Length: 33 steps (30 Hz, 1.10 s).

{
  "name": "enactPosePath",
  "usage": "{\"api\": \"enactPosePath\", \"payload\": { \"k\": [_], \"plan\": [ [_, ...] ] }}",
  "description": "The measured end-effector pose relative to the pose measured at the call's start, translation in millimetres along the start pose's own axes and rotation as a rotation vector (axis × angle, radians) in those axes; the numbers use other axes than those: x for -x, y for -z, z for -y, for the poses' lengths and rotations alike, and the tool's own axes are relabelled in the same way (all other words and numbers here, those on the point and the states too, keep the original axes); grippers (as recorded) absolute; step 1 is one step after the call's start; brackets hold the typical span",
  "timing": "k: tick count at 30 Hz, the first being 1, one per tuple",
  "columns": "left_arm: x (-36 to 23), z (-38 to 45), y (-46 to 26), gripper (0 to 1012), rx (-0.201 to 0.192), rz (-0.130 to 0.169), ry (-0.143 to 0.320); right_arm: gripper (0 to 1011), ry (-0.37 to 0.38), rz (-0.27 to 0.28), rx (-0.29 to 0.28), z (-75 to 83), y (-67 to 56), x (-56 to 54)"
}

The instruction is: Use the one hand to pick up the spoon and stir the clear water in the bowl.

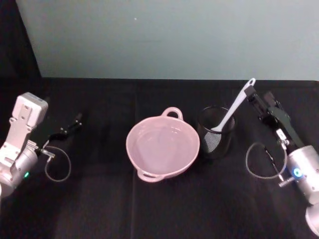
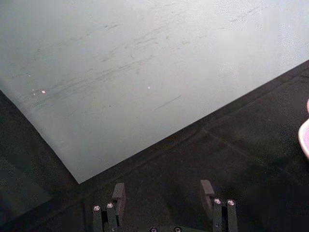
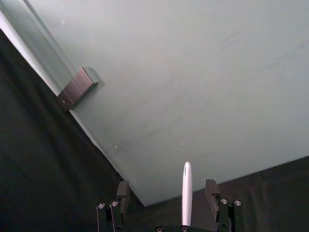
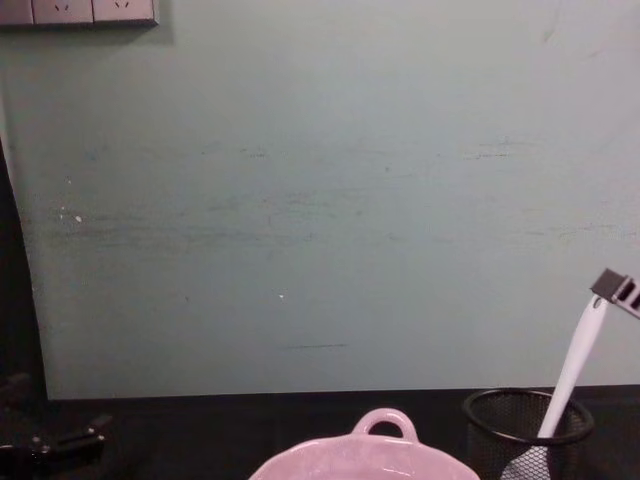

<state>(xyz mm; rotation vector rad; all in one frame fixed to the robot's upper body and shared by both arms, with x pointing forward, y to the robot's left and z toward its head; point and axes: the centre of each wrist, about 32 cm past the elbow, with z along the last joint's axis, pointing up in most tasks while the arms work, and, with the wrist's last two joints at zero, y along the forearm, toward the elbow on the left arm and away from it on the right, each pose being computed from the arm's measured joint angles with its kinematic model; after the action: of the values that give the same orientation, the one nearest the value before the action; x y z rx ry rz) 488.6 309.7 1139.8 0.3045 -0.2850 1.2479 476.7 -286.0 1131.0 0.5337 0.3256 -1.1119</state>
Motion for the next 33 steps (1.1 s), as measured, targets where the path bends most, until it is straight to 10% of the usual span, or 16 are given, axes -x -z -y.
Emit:
{"api": "enactPosePath", "payload": {
  "k": [10,22,33],
  "plan": [
    [0.0,0.0,0.0,1011,0.000,0.000,0.000,1003,0.115,0.097,0.148,26.7,-22.4,1.0],
    [0.0,0.0,0.0,1011,0.000,0.000,0.000,1002,0.239,0.505,0.327,-3.8,-37.4,-14.7],
    [0.0,0.0,0.0,1011,0.000,0.000,0.000,1003,0.161,0.775,0.244,-22.1,-9.7,-32.8]
  ]
}}
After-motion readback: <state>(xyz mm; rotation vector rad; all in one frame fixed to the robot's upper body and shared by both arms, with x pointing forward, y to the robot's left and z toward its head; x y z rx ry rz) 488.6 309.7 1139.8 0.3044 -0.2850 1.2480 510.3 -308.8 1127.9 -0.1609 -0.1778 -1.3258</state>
